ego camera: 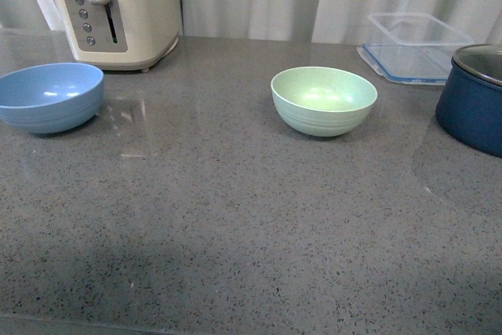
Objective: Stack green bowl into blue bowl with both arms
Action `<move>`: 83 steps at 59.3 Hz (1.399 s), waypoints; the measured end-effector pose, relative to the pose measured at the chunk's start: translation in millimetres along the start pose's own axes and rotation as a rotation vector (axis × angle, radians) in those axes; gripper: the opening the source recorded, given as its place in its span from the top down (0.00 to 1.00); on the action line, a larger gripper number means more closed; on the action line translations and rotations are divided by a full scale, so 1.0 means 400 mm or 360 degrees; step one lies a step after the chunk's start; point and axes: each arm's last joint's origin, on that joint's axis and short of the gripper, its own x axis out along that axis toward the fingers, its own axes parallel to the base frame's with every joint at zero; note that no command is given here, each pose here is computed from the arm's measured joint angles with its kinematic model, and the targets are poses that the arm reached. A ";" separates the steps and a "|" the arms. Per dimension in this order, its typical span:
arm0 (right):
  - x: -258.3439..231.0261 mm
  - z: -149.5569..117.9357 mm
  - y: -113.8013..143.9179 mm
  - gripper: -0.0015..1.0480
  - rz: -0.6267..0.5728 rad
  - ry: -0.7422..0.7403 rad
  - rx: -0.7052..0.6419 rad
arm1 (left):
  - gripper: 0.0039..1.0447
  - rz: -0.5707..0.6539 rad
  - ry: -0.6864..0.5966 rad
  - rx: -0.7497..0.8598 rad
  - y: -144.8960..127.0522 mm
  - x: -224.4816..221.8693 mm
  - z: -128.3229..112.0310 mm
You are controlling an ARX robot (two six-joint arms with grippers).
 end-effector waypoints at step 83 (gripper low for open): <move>0.000 0.000 0.000 0.10 0.0000 0.0000 0.0000 | 0.06 0.0036 0.0900 -0.0481 -0.127 0.647 0.050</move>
